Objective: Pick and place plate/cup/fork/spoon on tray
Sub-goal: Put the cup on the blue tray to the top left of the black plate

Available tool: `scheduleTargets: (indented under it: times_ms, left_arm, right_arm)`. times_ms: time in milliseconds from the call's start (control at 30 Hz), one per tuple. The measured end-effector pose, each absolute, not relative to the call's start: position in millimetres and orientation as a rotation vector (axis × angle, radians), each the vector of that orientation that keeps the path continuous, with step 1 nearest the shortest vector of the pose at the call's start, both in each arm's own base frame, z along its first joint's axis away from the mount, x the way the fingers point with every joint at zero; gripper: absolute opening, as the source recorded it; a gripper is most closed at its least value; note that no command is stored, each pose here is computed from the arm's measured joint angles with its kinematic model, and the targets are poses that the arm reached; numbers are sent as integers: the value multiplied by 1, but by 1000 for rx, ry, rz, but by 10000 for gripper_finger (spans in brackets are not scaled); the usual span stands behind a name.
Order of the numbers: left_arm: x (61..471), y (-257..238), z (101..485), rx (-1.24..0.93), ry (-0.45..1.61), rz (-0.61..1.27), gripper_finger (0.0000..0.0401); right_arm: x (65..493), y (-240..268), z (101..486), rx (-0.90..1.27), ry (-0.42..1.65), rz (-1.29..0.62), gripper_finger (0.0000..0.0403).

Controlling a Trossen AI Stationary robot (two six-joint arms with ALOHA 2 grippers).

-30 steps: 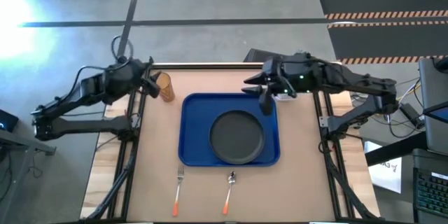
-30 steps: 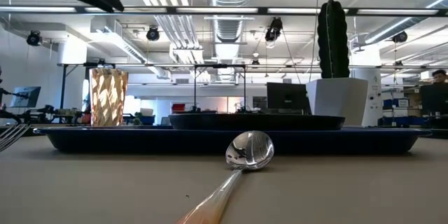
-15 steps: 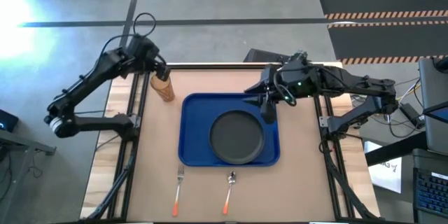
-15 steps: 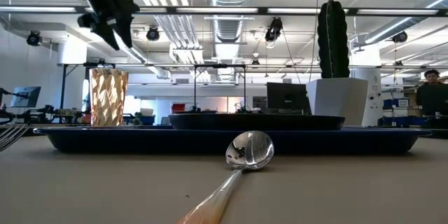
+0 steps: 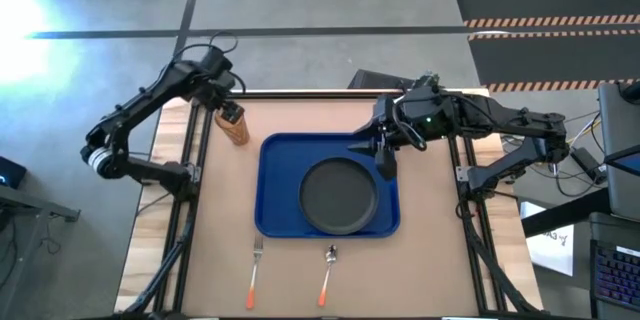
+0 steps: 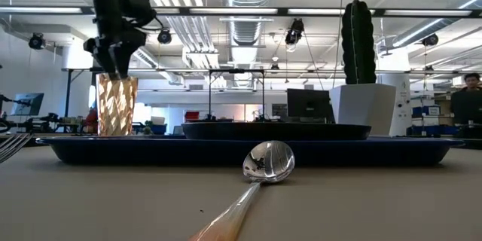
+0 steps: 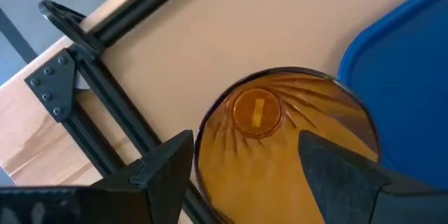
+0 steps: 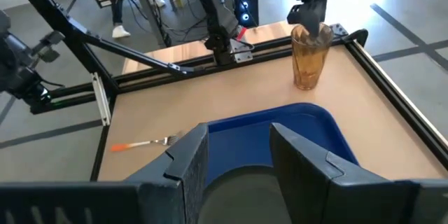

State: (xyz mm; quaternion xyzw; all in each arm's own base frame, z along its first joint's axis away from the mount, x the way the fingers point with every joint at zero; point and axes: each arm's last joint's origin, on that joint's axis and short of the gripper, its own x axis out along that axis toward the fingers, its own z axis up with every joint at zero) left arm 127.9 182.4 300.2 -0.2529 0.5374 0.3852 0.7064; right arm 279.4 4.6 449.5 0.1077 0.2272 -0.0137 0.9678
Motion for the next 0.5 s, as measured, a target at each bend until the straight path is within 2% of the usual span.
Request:
scheduleTargets:
  times_ms: [367, 433, 500]
  left_arm:
    - [138, 196, 275, -580, 1313, 805, 235]
    - [139, 198, 271, -581, 1336, 789, 217]
    - [141, 200, 268, -576, 1352, 775, 178]
  right_arm:
    - [279, 4, 450, 203, 458, -32, 141]
    - [279, 4, 450, 202, 457, -33, 141]
    - [279, 4, 450, 202, 457, -33, 141]
